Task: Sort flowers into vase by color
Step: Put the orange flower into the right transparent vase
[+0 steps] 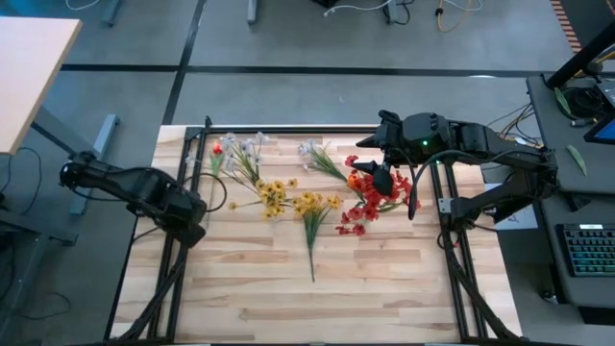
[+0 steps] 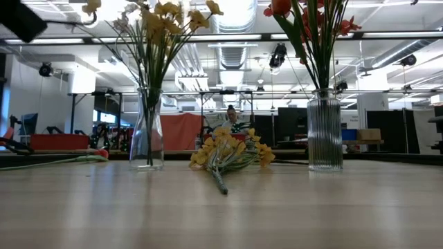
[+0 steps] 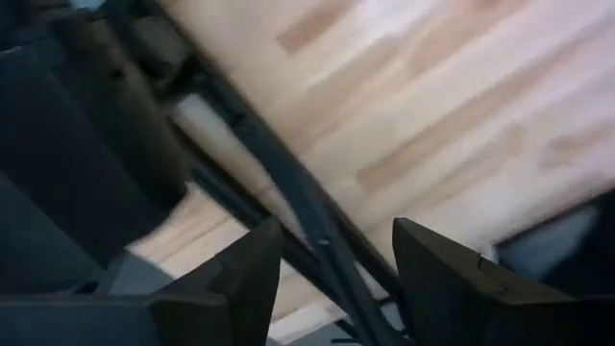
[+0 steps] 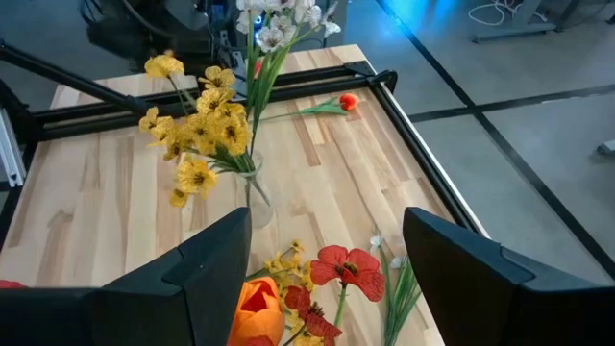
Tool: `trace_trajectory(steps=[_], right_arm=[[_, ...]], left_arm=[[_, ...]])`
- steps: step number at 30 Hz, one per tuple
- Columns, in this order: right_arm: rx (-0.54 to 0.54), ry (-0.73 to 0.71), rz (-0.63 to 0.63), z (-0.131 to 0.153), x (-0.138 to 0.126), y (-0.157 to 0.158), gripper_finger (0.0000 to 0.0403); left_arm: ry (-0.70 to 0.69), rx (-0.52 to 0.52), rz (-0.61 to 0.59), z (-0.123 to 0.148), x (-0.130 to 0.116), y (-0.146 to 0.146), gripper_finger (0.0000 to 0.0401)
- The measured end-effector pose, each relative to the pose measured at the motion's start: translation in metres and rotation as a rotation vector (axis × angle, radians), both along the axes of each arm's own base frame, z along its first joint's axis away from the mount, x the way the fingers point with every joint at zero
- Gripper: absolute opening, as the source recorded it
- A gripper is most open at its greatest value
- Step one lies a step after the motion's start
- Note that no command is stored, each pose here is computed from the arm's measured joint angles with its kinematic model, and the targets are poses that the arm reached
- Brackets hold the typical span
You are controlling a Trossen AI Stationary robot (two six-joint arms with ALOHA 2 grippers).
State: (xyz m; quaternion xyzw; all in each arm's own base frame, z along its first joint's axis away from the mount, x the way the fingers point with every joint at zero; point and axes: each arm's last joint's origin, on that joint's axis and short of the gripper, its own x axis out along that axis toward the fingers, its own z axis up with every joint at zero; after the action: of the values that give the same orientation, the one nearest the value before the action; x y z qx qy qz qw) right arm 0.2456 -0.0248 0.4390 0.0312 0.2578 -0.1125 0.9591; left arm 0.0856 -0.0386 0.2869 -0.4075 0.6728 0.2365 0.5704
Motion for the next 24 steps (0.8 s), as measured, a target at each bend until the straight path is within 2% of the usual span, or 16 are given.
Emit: trace_trajectory(steps=[2,6,13,15,20,22,24], right_arm=[[0.0,0.001,0.0,0.0,0.0,0.0,0.0265],[-0.006,0.002,0.003,0.0,0.0,0.0,0.0265],[-0.005,0.002,0.004,0.0,0.0,0.0,0.0265],[-0.003,0.002,0.006,0.0,0.0,0.0,0.0265],[0.004,0.001,0.002,0.0,0.0,0.0,0.0265],[0.004,0.0,0.002,0.0,0.0,0.0,0.0265],[0.004,0.001,0.001,0.0,0.0,0.0,0.0265]], left_arm=[[-0.065,0.024,-0.009,0.011,-0.001,0.0,0.0181],[-0.214,0.296,0.006,0.02,0.0,0.007,0.0171],[-0.209,0.47,0.026,0.007,0.003,0.01,0.0157],[-0.205,0.461,0.028,0.006,0.004,0.01,0.0157],[-0.229,0.332,0.021,0.02,-0.001,0.008,0.0157],[-0.274,0.365,0.031,0.025,-0.003,0.01,0.0157],[-0.31,0.455,0.044,0.025,-0.003,0.014,0.0157]])
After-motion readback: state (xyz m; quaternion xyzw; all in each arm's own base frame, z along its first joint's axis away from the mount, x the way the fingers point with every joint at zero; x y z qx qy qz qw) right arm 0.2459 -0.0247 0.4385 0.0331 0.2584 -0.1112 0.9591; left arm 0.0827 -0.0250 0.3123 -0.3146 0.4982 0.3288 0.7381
